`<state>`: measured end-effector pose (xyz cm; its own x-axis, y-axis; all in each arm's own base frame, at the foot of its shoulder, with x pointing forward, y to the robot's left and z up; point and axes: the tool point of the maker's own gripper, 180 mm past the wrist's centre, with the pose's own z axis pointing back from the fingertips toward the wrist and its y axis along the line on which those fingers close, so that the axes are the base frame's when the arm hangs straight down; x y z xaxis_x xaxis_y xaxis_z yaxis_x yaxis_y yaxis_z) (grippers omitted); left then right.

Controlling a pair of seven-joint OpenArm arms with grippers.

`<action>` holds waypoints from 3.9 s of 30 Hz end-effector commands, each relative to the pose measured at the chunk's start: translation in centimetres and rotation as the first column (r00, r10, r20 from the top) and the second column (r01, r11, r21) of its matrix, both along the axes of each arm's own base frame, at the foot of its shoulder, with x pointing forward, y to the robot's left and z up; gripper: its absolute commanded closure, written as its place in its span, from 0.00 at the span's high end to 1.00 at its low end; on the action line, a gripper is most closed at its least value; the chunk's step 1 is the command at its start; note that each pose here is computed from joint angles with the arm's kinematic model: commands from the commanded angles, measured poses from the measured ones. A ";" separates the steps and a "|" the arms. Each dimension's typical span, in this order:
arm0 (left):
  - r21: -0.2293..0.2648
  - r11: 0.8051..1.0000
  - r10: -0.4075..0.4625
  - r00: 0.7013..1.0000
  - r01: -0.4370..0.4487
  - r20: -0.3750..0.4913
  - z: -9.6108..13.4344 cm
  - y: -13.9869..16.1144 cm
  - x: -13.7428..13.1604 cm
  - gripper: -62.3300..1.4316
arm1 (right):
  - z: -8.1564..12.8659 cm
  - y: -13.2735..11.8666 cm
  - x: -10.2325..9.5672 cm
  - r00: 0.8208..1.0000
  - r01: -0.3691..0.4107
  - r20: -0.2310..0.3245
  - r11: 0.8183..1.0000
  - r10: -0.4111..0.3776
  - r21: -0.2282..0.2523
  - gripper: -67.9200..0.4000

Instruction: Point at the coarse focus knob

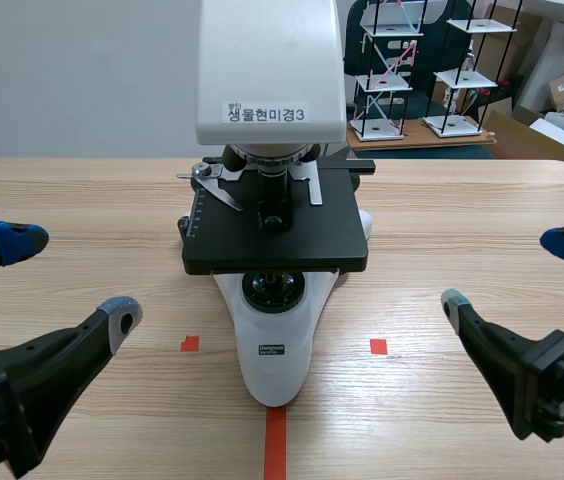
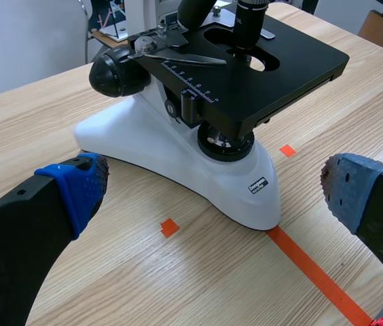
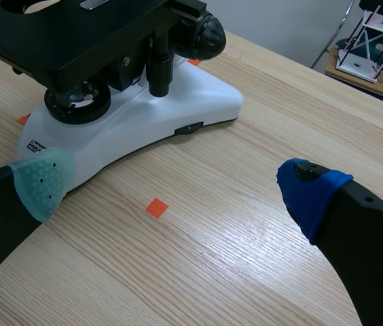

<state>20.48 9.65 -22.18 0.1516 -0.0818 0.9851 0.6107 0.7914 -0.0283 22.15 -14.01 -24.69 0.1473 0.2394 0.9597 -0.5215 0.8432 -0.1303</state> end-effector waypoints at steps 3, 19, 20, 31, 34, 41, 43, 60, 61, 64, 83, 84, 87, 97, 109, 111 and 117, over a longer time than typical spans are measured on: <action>-0.020 1.000 -0.007 1.000 0.007 0.023 0.9 -0.3 0.0 1.00 | 1.0 0.1 0.3 0.999 -0.006 0.033 1.000 0.006 0.008 1.00; -0.024 1.000 -0.012 1.000 0.013 0.022 0.9 -0.5 0.0 1.00 | 1.0 0.1 0.3 0.999 -0.007 0.033 1.000 0.007 0.006 1.00; -0.025 1.000 -0.014 1.000 0.015 0.021 0.9 -0.5 -0.1 1.00 | 1.0 0.1 0.3 0.999 -0.007 0.033 1.000 0.007 0.006 1.00; -0.025 1.000 -0.016 1.000 0.016 0.021 0.9 -0.5 -0.1 1.00 | 2.0 0.2 1.1 0.997 -0.013 0.075 1.000 0.012 0.011 0.02; -0.025 1.000 -0.016 1.000 0.016 0.021 0.9 -0.5 -0.1 1.00 | 3.4 0.3 2.3 0.992 -0.016 0.125 1.000 0.012 0.025 0.01; -0.027 0.999 -0.020 1.000 0.020 0.021 1.0 -0.6 -0.1 1.00 | 6.8 0.1 5.5 0.974 -0.003 0.227 0.999 -0.007 0.041 0.00; -0.027 0.999 -0.020 1.000 0.020 0.021 1.0 -0.6 -0.1 1.00 | 7.8 -0.1 6.7 0.971 0.010 0.239 0.999 -0.021 0.047 0.00; -0.030 0.999 -0.023 0.999 0.024 0.024 1.0 -0.6 -0.1 1.00 | 12.0 4.2 13.3 0.974 -0.053 0.217 0.996 0.069 -0.077 0.00; -0.030 0.999 -0.023 0.999 0.024 0.025 1.1 -0.6 -0.1 1.00 | 11.9 4.4 13.6 0.977 -0.060 0.200 0.995 0.074 -0.075 0.00; -0.035 0.999 -0.022 0.999 0.024 0.031 1.2 -0.6 -0.1 1.00 | 11.0 4.6 14.8 0.987 -0.063 0.146 0.995 0.073 -0.075 0.00; -0.034 0.999 -0.022 0.999 0.023 0.030 1.2 -0.6 -0.1 1.00 | 7.5 5.9 19.4 0.980 -0.112 -0.162 0.993 0.116 0.034 0.00; -0.034 0.999 -0.022 0.999 0.023 0.030 1.2 -0.6 -0.1 1.00 | 7.2 6.0 19.4 0.976 -0.116 -0.180 0.992 0.122 0.041 0.00; -0.034 0.999 -0.023 0.999 0.024 0.030 1.2 -0.6 -0.1 1.00 | 6.6 6.2 19.3 0.965 -0.125 -0.224 0.991 0.134 0.053 0.00; -0.034 0.999 -0.022 0.999 0.023 0.030 1.2 -0.6 -0.1 1.00 | 6.2 6.0 19.2 0.961 -0.120 -0.246 0.992 0.127 0.045 0.00; -0.027 0.999 -0.024 0.999 0.024 0.025 1.0 -0.6 -0.2 1.00 | 6.1 6.0 19.2 0.960 -0.119 -0.248 0.992 0.126 0.044 0.00; -0.026 0.999 -0.024 0.999 0.024 0.025 1.0 -0.6 -0.2 1.00 | 6.1 6.0 19.2 0.960 -0.119 -0.248 0.992 0.126 0.044 0.00; -0.026 0.999 -0.024 0.999 0.024 0.025 1.0 -0.6 -0.2 1.00 | 6.1 6.0 19.2 0.961 -0.119 -0.248 0.992 0.126 0.044 0.00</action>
